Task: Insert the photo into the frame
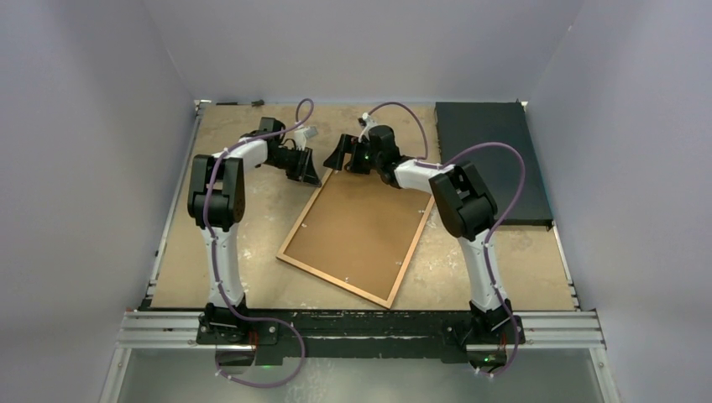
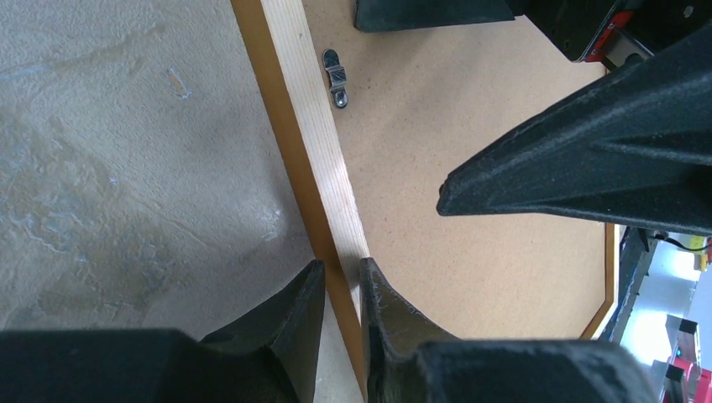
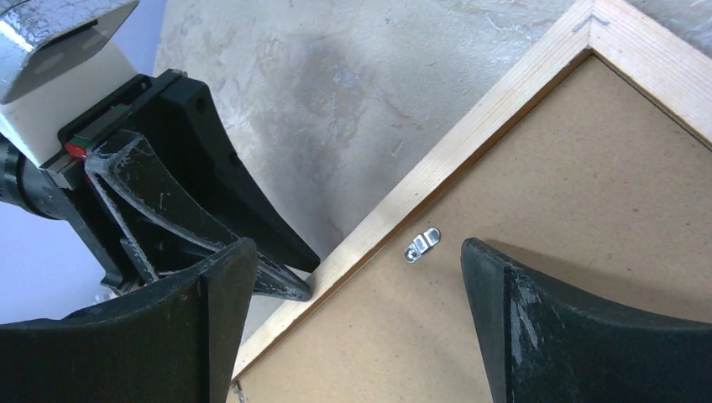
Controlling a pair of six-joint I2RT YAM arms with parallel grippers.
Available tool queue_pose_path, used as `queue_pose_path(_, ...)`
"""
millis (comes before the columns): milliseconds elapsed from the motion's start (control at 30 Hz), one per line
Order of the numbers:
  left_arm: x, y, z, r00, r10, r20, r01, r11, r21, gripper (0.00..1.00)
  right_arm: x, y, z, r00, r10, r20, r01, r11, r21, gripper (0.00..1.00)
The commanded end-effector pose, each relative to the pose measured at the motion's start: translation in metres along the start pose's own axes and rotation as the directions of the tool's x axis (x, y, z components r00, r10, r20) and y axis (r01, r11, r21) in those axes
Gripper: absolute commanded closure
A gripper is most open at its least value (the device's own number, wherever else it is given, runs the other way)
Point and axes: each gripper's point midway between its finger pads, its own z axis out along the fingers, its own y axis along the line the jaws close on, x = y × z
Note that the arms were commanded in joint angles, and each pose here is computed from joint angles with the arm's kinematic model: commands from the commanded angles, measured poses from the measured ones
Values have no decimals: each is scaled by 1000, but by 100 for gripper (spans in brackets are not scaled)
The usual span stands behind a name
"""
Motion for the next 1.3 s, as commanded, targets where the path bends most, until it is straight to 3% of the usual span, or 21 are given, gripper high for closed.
queue_pose_path(0,16,12,11,999,12,-33,-13,1000,-26,81,6,16,4,1000,28,-12,-28,997,-66,8)
queue_pose_path(933,23,14,8,998,18,-54,-21,998,-51,83,15,27,11,995,94,-42,-99,986,-136,10)
queue_pose_path(1267,22,13,4,998,33,-57,-36,998,-59,84,-19,31,-12,998,-66,-15,63,987,-147,8)
